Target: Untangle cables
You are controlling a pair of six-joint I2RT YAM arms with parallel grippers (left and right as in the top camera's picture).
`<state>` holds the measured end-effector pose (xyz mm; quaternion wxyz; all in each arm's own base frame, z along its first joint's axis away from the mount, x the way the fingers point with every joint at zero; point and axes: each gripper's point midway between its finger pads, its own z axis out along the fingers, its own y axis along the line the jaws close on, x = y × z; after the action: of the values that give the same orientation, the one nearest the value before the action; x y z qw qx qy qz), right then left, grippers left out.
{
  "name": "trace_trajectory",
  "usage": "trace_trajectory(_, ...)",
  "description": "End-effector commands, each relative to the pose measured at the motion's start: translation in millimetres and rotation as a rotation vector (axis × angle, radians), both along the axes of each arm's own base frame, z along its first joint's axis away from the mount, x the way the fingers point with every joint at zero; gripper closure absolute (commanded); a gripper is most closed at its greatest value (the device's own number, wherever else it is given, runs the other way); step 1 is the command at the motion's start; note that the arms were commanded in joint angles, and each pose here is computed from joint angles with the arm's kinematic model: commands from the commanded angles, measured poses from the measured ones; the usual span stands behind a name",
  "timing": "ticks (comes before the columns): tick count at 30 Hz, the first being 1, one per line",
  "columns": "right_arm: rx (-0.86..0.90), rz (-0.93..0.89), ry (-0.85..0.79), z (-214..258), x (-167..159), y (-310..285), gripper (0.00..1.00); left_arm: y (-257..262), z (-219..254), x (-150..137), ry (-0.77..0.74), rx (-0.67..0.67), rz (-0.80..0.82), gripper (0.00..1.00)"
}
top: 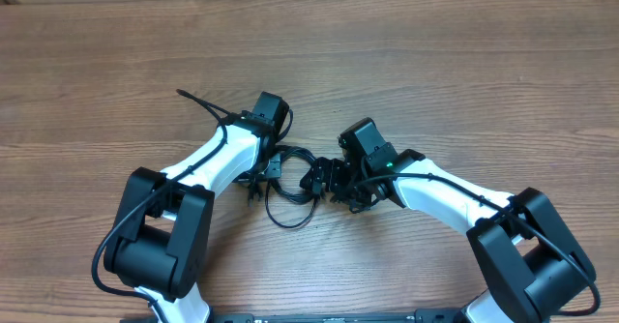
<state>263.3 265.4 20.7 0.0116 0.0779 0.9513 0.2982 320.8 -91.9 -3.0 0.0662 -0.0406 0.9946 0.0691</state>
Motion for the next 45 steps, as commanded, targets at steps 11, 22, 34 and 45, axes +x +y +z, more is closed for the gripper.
trace_trajectory(11, -0.093, 0.051, -0.093, 15, -5, -22, 0.63, 8, -28, -22, 0.098, 0.013, 0.012, 0.96)
trace_trajectory(22, -0.115, 0.041, -0.105, 13, -2, -26, 0.00, -4, 50, 13, 0.041, -0.005, -0.001, 0.96)
trace_trajectory(34, -0.126, 0.035, -0.112, 13, 0, -27, 0.00, -20, 87, 17, 0.085, -0.073, -0.024, 0.60)
trace_trajectory(45, -0.124, 0.035, -0.115, 13, 0, -27, 0.96, -50, 44, -6, 0.167, -0.259, -0.078, 0.67)
